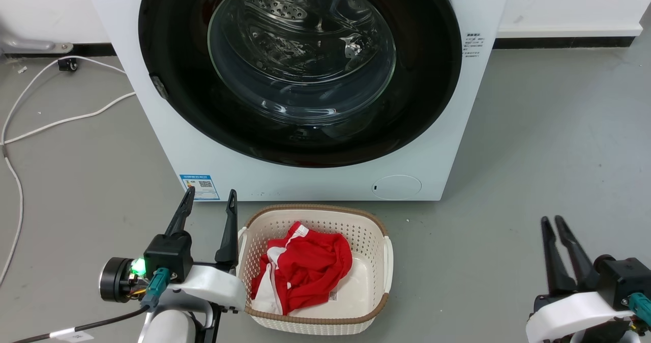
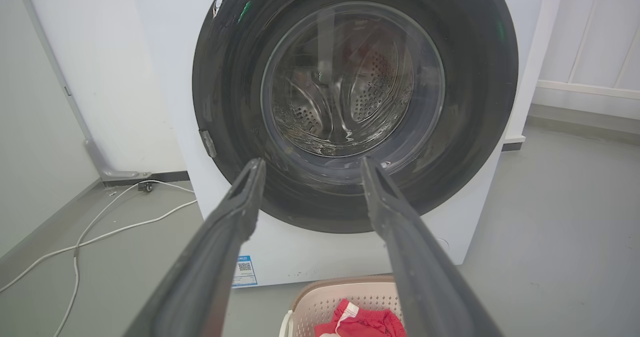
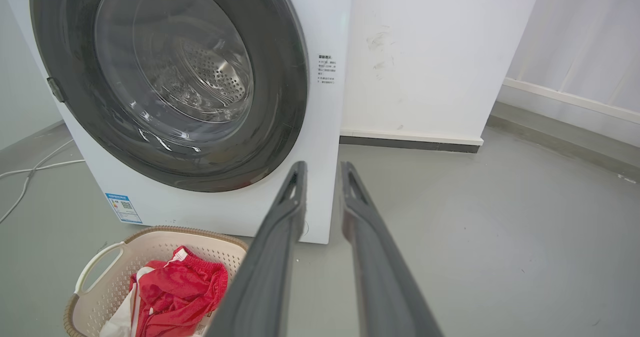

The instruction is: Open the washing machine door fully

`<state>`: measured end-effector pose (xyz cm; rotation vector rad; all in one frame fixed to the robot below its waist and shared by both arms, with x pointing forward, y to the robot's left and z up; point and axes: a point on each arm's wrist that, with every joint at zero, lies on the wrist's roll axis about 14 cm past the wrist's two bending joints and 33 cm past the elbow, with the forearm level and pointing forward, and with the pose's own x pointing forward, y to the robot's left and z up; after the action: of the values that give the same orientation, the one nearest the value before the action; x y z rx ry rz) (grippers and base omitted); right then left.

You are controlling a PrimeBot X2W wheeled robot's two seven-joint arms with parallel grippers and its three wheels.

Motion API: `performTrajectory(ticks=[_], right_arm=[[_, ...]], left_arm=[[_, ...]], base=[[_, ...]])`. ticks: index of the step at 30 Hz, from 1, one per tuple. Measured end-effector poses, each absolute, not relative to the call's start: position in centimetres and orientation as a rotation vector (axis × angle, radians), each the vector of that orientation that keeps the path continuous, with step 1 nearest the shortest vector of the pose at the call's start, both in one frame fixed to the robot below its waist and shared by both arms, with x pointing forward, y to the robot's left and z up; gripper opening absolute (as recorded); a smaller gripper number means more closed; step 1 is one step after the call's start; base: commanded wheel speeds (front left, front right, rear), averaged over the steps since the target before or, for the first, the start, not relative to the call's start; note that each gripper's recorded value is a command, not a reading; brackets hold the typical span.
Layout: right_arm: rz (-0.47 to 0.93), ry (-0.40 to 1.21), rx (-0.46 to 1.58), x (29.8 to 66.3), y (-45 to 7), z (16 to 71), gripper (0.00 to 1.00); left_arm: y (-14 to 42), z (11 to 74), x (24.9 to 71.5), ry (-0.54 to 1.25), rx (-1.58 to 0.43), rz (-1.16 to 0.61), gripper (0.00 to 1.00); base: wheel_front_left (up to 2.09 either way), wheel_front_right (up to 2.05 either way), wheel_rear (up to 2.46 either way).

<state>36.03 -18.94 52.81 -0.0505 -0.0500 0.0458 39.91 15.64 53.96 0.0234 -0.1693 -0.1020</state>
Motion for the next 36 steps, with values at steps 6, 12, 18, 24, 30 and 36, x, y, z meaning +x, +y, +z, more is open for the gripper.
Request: performTrajectory(ticks=[6, 12, 18, 24, 30, 36], right_arm=[[0.044, -0.052, -0.029, 36.0, -19.0, 52.7, 0.00], [0.028, -0.078, 0.097, 36.1, -19.4, 53.0, 0.00], [-0.092, -0.186, 0.761, 36.7, -22.2, 53.0, 0.00], [-0.177, -0.302, 1.248, 37.7, -24.7, 53.7, 0.00], [-0.162, -0.399, 1.495, 40.0, -26.5, 56.0, 0.00], [-0.102, -0.458, 1.538, 43.7, -28.8, 59.5, 0.00]], left_arm=[[15.7, 53.9, 39.9, -0.167, 0.023, -0.100, 1.00], [15.7, 53.9, 39.9, -0.167, 0.017, -0.098, 1.00], [15.6, 53.9, 39.9, -0.166, 0.011, -0.099, 1.00], [15.5, 53.7, 40.0, -0.162, 0.008, -0.099, 1.00], [15.3, 53.5, 40.4, -0.156, 0.004, -0.103, 1.00], [15.3, 53.4, 41.2, -0.156, -0.004, -0.109, 1.00]], base=[[0.00, 0.00, 0.00], [0.00, 0.00, 0.00], [0.00, 0.00, 0.00], [0.00, 0.00, 0.00], [0.00, 0.00, 0.00], [0.00, 0.00, 0.00]])
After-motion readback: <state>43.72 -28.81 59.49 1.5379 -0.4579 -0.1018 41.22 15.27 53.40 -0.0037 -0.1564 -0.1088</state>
